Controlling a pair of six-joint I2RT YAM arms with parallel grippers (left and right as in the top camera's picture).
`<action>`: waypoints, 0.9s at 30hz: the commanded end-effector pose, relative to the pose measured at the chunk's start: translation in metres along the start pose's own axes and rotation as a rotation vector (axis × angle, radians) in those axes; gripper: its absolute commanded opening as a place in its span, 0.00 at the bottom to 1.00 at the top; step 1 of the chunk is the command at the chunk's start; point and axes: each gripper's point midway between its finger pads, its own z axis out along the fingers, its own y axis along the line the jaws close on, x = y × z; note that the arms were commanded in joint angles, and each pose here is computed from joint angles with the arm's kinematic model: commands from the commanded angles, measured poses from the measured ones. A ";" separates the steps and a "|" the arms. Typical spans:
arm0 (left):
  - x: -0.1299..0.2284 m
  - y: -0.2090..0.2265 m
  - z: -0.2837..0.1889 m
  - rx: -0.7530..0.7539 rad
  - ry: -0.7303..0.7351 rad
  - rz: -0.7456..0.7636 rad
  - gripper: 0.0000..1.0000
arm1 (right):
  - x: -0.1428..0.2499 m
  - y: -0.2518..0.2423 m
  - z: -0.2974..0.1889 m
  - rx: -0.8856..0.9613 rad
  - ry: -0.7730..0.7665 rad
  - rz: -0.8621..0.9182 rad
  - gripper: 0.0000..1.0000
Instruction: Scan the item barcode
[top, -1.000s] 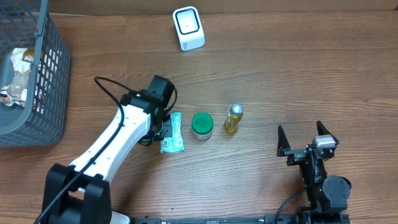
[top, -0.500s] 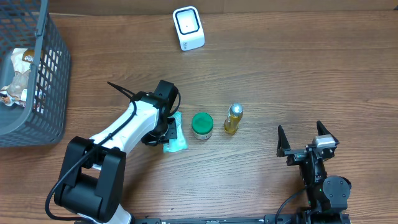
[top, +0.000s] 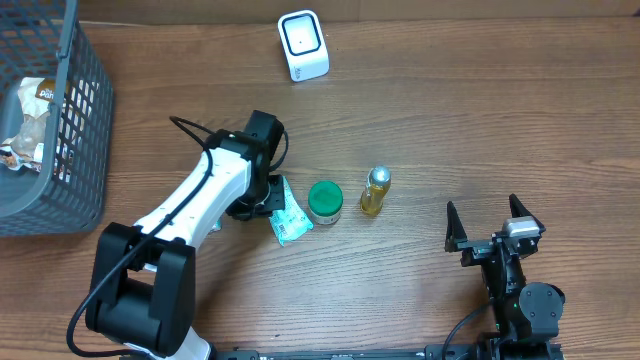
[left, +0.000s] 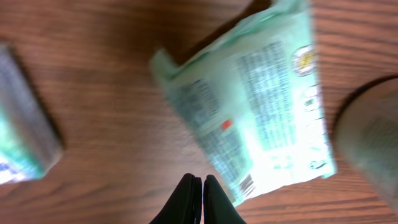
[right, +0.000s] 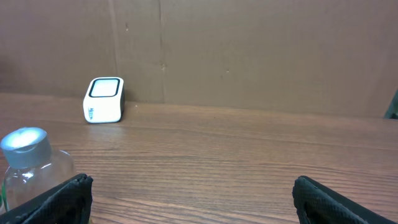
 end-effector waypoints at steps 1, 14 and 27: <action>0.000 0.008 0.001 -0.033 0.017 -0.004 0.08 | 0.003 -0.002 0.000 0.010 0.000 0.000 1.00; -0.008 -0.027 0.037 0.099 0.042 -0.009 0.08 | 0.003 -0.002 0.000 0.010 0.000 0.000 1.00; -0.058 -0.003 -0.048 -0.003 -0.140 0.014 0.07 | 0.003 -0.002 0.000 0.010 0.000 0.000 1.00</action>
